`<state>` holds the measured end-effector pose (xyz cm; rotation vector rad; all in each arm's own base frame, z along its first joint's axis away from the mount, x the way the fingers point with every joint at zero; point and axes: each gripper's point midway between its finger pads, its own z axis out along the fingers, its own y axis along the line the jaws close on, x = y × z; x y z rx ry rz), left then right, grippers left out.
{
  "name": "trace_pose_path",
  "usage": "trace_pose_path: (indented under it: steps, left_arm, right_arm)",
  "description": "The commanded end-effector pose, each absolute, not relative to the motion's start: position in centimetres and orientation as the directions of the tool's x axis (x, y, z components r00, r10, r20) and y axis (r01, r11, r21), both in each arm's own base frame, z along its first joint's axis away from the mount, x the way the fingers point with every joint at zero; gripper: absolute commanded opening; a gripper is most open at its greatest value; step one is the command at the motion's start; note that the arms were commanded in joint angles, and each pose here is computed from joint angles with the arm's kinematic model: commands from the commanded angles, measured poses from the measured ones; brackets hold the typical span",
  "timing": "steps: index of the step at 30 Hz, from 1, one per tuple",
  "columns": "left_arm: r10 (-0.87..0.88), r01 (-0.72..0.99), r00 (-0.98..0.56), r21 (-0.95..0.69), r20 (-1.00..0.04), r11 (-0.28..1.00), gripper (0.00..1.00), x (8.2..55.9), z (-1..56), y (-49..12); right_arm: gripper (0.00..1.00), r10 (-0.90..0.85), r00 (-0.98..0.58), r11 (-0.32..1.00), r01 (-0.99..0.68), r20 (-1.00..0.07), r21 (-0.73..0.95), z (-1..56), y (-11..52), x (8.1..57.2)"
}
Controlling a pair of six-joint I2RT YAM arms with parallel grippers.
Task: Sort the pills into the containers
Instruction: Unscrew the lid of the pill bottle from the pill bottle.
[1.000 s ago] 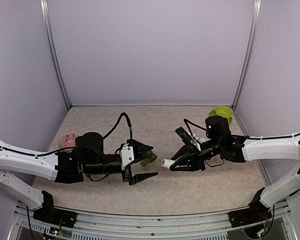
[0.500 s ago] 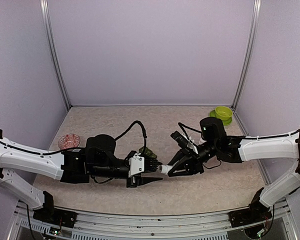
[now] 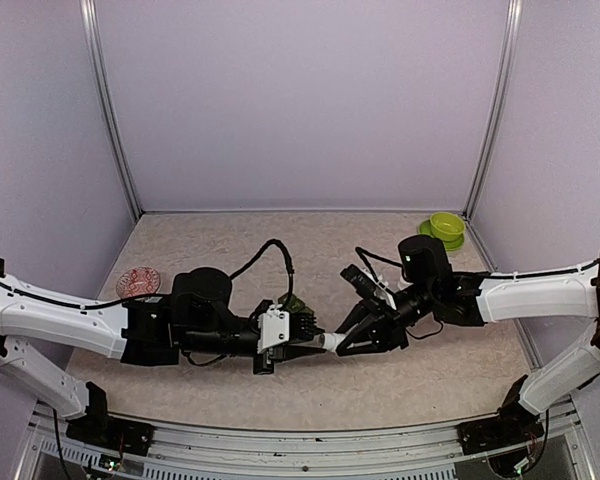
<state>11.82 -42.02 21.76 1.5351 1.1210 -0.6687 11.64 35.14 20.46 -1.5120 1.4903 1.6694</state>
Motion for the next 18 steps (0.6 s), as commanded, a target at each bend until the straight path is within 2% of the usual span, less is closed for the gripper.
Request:
trace_pose_path:
  steps: [1,3,7,18]
  left_arm:
    - [0.283,0.912,0.388,0.409,-0.877,0.019,0.17,11.7,23.0,-43.0]
    - [0.291,0.915,0.379,0.403,-0.878,0.025,0.12,11.9,22.8,-43.1]
    - [0.300,0.924,0.347,0.379,-0.889,0.054,0.09,12.3,22.6,-43.2]
    - [0.266,0.974,0.070,0.123,-0.961,0.190,0.12,14.7,22.9,-43.7]
  right_arm:
    - [0.11,-0.315,-0.283,-0.312,-0.870,-0.906,0.381,21.3,35.6,12.0]
    - [0.10,-0.311,-0.277,-0.301,-0.879,-0.909,0.371,21.4,35.7,12.2]
    - [0.09,-0.307,-0.261,-0.254,-0.905,-0.915,0.343,21.4,35.8,12.9]
    - [0.08,-0.293,-0.171,-0.045,-0.980,-0.941,0.192,20.5,35.6,15.7]
